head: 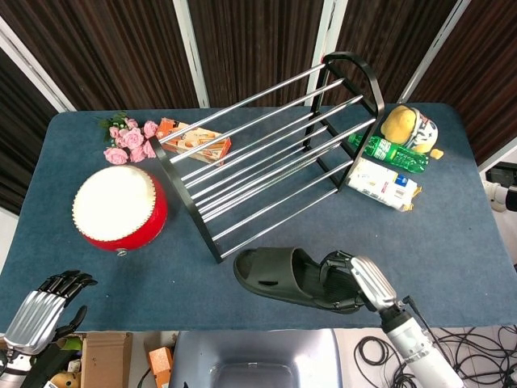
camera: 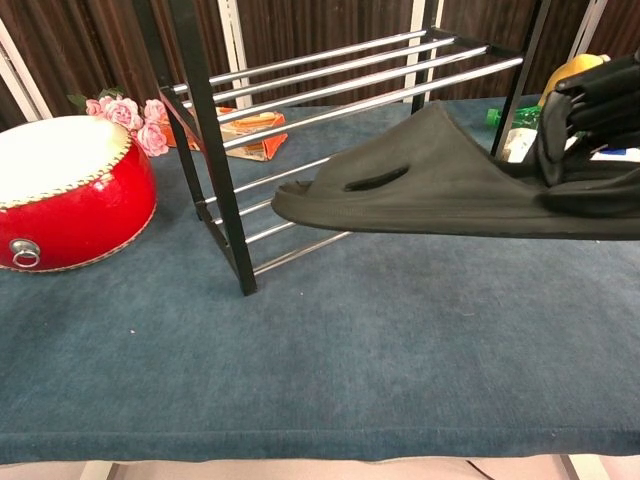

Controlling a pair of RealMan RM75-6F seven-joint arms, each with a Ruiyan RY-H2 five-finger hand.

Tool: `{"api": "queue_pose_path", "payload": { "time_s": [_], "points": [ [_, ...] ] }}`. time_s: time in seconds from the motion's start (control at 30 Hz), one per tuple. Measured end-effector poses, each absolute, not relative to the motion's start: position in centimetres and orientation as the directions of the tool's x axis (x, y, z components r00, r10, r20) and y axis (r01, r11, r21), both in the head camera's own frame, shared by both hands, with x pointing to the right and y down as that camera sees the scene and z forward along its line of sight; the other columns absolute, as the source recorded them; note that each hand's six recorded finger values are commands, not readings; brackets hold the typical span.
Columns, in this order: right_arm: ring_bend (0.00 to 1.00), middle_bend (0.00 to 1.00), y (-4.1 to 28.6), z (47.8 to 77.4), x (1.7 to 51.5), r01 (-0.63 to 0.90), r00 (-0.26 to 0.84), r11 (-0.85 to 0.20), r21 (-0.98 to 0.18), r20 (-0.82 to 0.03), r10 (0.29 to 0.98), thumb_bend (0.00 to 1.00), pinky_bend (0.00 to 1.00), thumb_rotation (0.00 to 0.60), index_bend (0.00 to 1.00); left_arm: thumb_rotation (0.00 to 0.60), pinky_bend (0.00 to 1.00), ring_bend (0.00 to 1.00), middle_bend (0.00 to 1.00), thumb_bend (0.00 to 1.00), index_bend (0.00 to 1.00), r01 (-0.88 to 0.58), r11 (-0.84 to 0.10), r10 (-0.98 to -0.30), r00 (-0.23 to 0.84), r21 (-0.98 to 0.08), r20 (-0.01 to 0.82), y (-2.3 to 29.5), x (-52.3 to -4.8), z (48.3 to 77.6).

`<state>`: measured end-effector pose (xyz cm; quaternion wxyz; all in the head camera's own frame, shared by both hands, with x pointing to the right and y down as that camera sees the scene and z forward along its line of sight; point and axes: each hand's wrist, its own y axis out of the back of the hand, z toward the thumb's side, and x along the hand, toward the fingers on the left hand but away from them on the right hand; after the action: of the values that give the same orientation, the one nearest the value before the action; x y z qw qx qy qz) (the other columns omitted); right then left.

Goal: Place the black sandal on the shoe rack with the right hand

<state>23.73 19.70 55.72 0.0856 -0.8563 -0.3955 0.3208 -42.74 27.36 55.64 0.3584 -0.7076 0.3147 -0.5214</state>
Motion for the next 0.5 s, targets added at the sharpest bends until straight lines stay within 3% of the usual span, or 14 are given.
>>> {"api": "queue_pose_path", "payload": {
  "time_s": [0.23,0.5],
  "points": [
    [0.62,0.58,19.2,53.9,24.3,0.645,0.465,-0.612,-0.457,-0.401,0.790,0.52,0.89,0.600,0.62,0.600,0.29,0.20,0.29,0.45,0.33,-0.056,-0.552,-0.813,0.261,-0.832,0.521,27.4,-42.5,56.0],
    [0.62,0.58,17.3,54.4,24.5,0.659,0.400,-0.527,-0.537,-0.343,0.850,0.52,0.89,0.600,0.62,0.600,0.29,0.20,0.29,0.45,0.33,-0.058,-0.550,-0.813,0.265,-0.833,0.518,27.4,-42.4,55.9]
  ]
}}
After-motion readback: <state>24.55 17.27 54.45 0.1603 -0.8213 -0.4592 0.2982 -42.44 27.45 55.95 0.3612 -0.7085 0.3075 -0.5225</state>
